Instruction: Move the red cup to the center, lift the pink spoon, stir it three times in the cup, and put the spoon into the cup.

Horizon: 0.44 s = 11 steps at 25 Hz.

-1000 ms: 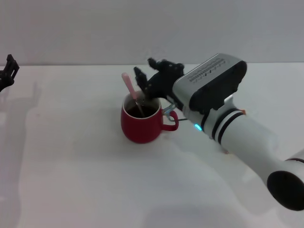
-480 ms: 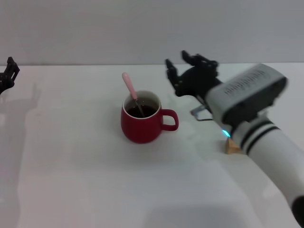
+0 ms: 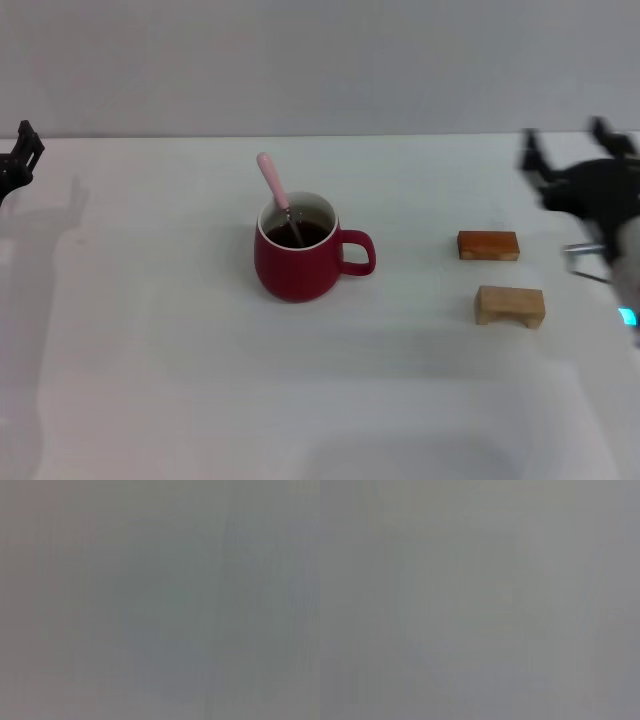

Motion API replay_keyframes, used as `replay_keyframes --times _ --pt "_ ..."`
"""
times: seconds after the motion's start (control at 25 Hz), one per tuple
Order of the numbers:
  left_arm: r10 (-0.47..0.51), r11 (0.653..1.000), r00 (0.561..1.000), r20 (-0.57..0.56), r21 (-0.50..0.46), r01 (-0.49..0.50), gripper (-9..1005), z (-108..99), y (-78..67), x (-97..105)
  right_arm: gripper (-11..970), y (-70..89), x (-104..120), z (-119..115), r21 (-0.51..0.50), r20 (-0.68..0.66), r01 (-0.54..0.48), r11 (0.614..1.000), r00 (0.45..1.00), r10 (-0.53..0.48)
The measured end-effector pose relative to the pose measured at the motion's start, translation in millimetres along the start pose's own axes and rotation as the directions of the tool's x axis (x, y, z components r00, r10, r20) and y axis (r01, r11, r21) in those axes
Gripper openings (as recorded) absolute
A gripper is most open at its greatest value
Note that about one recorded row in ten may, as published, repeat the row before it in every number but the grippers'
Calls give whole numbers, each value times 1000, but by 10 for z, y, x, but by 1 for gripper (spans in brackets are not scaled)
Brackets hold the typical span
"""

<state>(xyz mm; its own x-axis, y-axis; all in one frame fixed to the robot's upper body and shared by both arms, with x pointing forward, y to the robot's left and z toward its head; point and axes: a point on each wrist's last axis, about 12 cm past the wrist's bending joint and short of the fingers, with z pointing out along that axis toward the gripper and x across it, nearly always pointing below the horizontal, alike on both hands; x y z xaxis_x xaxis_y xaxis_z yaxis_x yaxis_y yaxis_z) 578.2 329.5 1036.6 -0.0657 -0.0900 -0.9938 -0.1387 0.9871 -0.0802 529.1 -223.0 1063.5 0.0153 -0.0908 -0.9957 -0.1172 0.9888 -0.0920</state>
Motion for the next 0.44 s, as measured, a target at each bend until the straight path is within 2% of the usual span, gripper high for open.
replay_keyframes --times 0.04,0.08,0.12,0.16,0.2,0.24,0.28,0.32,0.36,0.44 --pt "-1 1000 1000 1 -1 1 829 0 2 -1 659 -91 17 -36 37 -2 -5 999 1000 5" --pt "-2 1000 1000 1 -2 2 829 1 4 -3 686 -273 34 -96 109 -3 -15 994 1000 16" --pt "-2 1000 1000 1 -2 2 829 1 4 -3 712 -273 34 -96 109 -3 -15 994 1000 16" --pt "-2 1000 1000 1 -2 2 829 1 4 -3 738 -337 40 -120 135 -1 -18 991 1000 18" --pt "-3 1000 1000 3 -4 3 829 2 8 -6 738 -503 52 -170 198 3 -19 980 1000 19" --pt "-3 1000 1000 3 -4 3 829 2 8 -6 738 -503 52 -170 198 3 -19 980 1000 19" --pt "-5 1000 1000 5 -7 5 829 3 14 -10 738 -612 63 -197 238 4 -21 971 1000 21" --pt "-5 1000 1000 6 -8 5 829 3 17 -12 738 -612 63 -197 238 4 -21 971 1000 21" --pt "-3 1000 1000 8 -10 3 829 4 25 -16 738 -704 77 -222 274 6 -28 961 1000 28" --pt "11 1000 1000 11 -20 -11 829 7 58 -26 738 -747 84 -235 292 9 -29 956 1000 28"
